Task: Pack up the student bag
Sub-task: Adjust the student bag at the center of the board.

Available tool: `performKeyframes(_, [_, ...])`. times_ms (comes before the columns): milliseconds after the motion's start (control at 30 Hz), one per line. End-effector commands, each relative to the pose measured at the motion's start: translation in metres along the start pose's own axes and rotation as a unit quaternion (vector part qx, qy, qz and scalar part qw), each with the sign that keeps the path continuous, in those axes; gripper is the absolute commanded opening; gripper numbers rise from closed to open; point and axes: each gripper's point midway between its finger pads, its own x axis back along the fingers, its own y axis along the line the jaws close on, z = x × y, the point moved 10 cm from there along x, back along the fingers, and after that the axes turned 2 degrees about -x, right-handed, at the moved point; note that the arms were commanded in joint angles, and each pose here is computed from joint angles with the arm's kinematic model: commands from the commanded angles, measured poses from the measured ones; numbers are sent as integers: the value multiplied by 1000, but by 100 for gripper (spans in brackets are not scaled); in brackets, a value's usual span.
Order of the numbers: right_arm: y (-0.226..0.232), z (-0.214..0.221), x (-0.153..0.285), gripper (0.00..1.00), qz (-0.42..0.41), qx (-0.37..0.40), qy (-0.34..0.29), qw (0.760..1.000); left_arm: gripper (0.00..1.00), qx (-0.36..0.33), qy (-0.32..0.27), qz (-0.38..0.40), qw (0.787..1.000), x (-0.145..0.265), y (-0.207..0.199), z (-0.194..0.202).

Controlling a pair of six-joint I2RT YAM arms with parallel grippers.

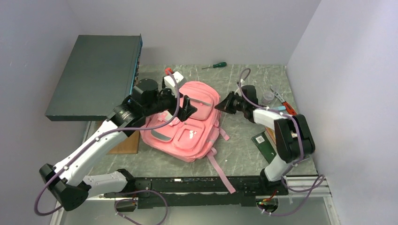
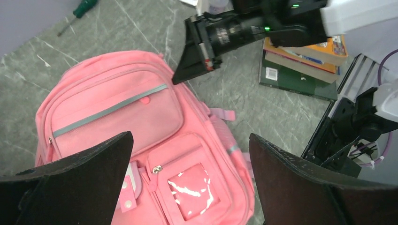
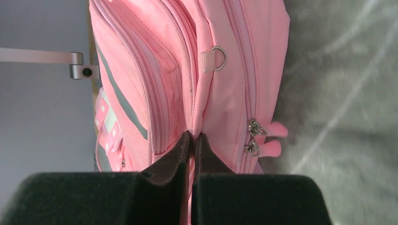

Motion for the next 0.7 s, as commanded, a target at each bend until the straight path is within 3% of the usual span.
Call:
performKeyframes(0, [14, 24, 33, 0, 4, -5, -53, 999, 99, 5, 22, 4, 1000, -13, -5, 2])
performKeyframes(133, [14, 50, 62, 0, 13, 22, -119, 993, 99, 30, 74, -1, 997, -38, -19, 18])
performKeyframes(300, [8, 67, 76, 5, -1, 58, -114, 992, 99, 78, 120, -13, 990, -57, -70, 62])
performKeyframes(333, [9, 68, 77, 9, -6, 72, -106, 992, 99, 89, 123, -13, 988, -58, -78, 73])
performKeyframes(400, [8, 70, 78, 26, 0, 101, -78, 992, 99, 116, 133, -10, 984, -58, -88, 93])
performKeyframes(533, [-1, 53, 81, 46, 102, 143, -46, 983, 99, 152, 165, -16, 974, -59, -97, 119])
performKeyframes(600, [2, 38, 83, 51, 90, 141, -45, 985, 99, 145, 187, -23, 971, -62, -104, 127])
performKeyframes(667, [6, 23, 85, 63, 67, 141, -57, 986, 99, 140, 209, -24, 967, -65, -111, 133])
